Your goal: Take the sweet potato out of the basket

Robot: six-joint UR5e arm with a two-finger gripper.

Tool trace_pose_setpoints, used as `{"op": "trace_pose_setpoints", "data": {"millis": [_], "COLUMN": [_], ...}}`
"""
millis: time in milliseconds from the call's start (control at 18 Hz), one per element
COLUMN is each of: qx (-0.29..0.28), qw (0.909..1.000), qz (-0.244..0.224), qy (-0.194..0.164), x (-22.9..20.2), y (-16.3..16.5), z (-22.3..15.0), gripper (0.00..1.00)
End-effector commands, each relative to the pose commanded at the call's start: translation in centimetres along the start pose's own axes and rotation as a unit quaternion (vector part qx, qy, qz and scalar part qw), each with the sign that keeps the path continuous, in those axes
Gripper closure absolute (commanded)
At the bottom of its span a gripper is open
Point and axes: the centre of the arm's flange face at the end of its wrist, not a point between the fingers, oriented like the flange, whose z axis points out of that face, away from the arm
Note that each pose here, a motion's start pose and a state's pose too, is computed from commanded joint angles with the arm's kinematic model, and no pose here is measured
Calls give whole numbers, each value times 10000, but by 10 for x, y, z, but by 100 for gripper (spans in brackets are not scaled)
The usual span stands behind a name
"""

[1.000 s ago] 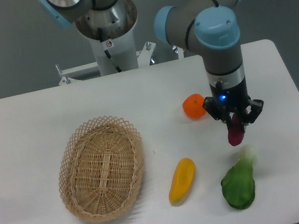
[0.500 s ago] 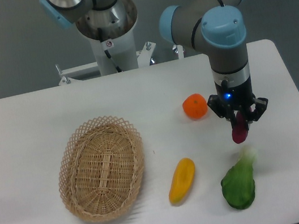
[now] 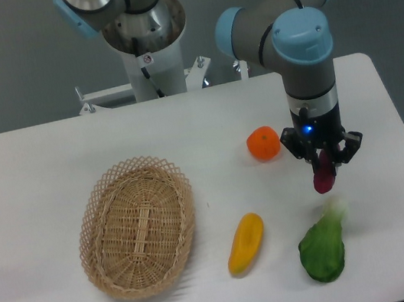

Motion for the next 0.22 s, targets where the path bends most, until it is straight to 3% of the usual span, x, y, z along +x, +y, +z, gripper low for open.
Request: {"op": "trace_pose_setpoints", "data": {"millis": [222], "qx": [4], "qw": [10000], "qz": [-15], "qy": [-15], "x": [-2], "y": [0], "z": [-1], "gripper": [74]}}
